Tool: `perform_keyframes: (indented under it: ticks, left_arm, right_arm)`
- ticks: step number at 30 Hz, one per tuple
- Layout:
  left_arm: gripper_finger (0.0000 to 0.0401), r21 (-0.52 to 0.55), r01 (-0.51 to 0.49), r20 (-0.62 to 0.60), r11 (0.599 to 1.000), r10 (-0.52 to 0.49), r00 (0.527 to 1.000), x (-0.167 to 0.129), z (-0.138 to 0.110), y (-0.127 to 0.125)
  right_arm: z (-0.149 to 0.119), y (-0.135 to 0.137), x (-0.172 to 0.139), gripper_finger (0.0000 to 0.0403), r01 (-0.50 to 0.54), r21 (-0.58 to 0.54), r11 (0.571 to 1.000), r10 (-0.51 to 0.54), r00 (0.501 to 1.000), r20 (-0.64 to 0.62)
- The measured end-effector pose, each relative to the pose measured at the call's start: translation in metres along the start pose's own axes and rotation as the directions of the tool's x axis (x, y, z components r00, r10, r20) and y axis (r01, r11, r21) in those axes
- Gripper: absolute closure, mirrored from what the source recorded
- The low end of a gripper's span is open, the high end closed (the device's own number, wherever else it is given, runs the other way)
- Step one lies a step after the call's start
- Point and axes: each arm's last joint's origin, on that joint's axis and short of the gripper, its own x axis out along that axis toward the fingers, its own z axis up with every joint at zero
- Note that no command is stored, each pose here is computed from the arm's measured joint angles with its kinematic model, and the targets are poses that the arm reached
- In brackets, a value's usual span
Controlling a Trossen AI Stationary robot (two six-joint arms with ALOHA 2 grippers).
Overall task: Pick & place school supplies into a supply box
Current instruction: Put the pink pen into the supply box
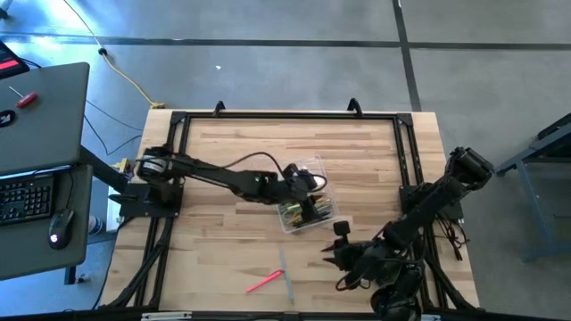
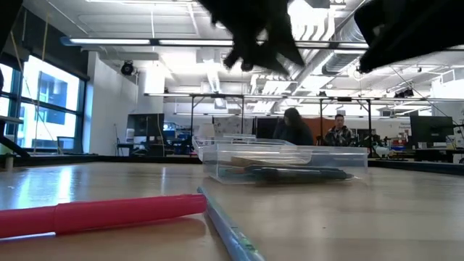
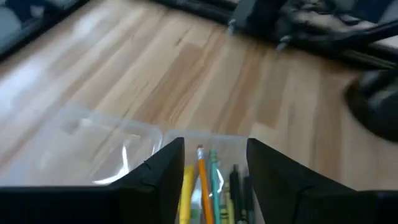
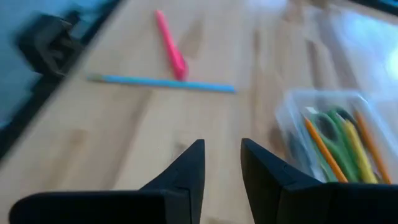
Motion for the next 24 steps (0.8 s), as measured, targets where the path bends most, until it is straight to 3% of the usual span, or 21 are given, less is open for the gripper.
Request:
perform_keyframes:
  ticks: [4, 9, 14, 19, 24]
  left_arm:
    - [0.0216, 0.063, 0.019, -0.071, 0.998, -0.015, 0.997, -0.046, 0.029, 0.004]
    - [0.0229, 0.002, 0.037, -0.092, 0.999, -0.037, 0.995, -0.109, 0.059, 0.008]
    - [0.0229, 0.008, 0.062, -0.081, 0.998, -0.061, 0.995, -0.164, 0.059, -0.003]
    - [0.0229, 0.035, -0.012, -0.069, 0.999, 0.015, 0.997, -0.2, 0.015, -0.043]
    - [0.0233, 0.004, -0.028, 0.052, 1.0, 0.028, 0.998, -0.215, -0.074, -0.097]
  right_arm:
    - [0.012, -0.001, 0.003, 0.032, -0.114, -0.049, 0.992, 0.118, 0.989, 0.086]
    - [0.023, -0.012, 0.014, 0.032, -0.134, -0.058, 0.989, 0.142, 0.976, 0.163]
    - [0.02, -0.026, 0.034, 0.032, -0.169, -0.063, 0.984, 0.177, 0.974, 0.142]
    - [0.017, -0.027, 0.037, 0.032, -0.204, -0.1, 0.974, 0.215, 0.97, 0.114]
    - [0.016, -0.028, 0.038, 0.032, -0.176, -0.145, 0.974, 0.193, 0.975, 0.112]
